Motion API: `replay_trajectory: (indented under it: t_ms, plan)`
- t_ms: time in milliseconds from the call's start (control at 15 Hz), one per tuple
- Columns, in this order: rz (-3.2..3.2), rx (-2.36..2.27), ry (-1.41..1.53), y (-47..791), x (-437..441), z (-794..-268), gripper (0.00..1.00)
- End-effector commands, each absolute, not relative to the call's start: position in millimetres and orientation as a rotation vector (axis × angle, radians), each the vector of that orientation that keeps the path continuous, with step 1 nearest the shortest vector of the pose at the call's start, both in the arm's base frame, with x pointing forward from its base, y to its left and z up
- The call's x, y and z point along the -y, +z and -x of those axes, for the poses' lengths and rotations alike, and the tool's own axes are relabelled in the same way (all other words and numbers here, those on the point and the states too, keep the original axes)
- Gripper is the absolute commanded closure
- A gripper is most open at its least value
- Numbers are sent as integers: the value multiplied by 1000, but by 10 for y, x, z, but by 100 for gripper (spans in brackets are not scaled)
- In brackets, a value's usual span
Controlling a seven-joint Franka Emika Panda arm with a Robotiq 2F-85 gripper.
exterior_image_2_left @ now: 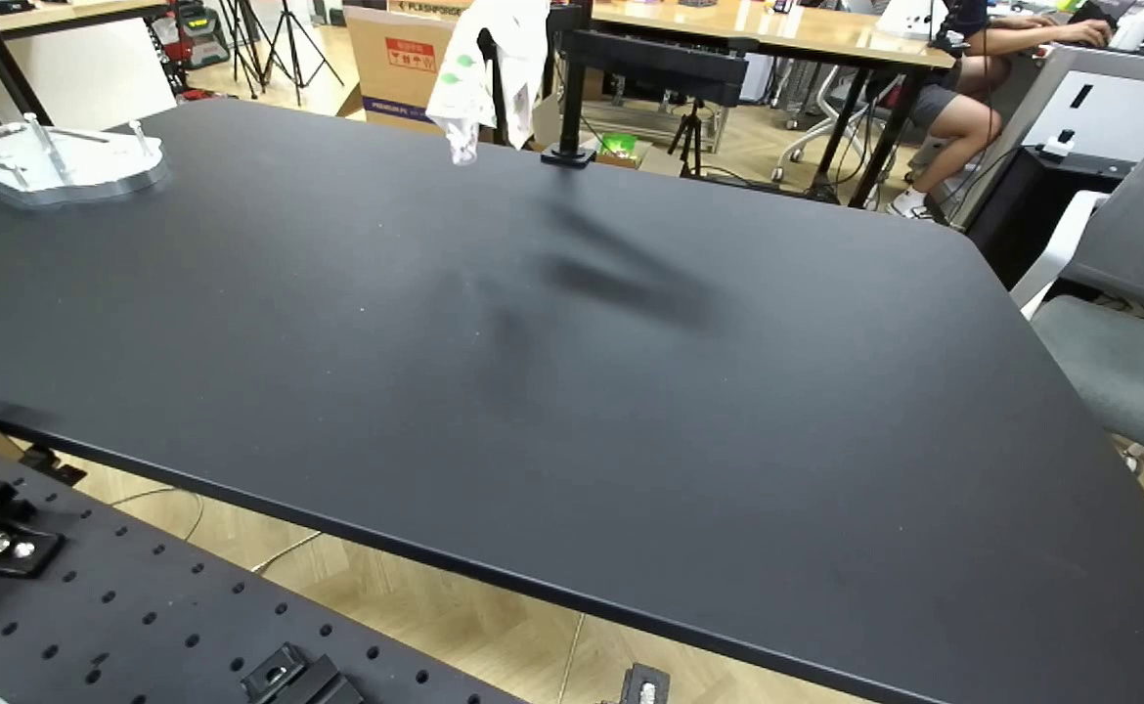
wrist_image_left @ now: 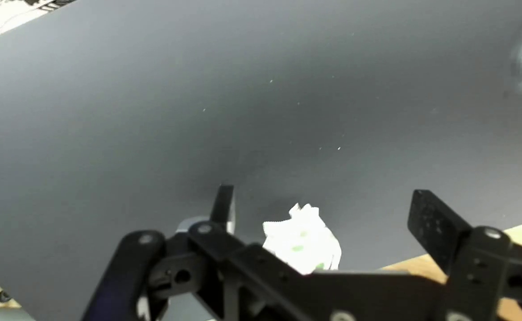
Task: Remove the white cloth from the black stand
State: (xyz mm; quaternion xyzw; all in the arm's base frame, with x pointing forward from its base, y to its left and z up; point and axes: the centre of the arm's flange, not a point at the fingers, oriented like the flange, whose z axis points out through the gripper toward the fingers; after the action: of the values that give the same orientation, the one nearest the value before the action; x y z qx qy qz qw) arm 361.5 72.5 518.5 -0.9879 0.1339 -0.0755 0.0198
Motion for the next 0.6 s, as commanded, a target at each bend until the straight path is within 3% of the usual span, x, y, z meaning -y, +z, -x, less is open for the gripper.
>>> replay_trajectory:
  t_ms: [0,533]
  plan:
    - [3142,-393,-311,5192,-230,-3978,0]
    - [3148,142,-71,4911,225,-4634,0]
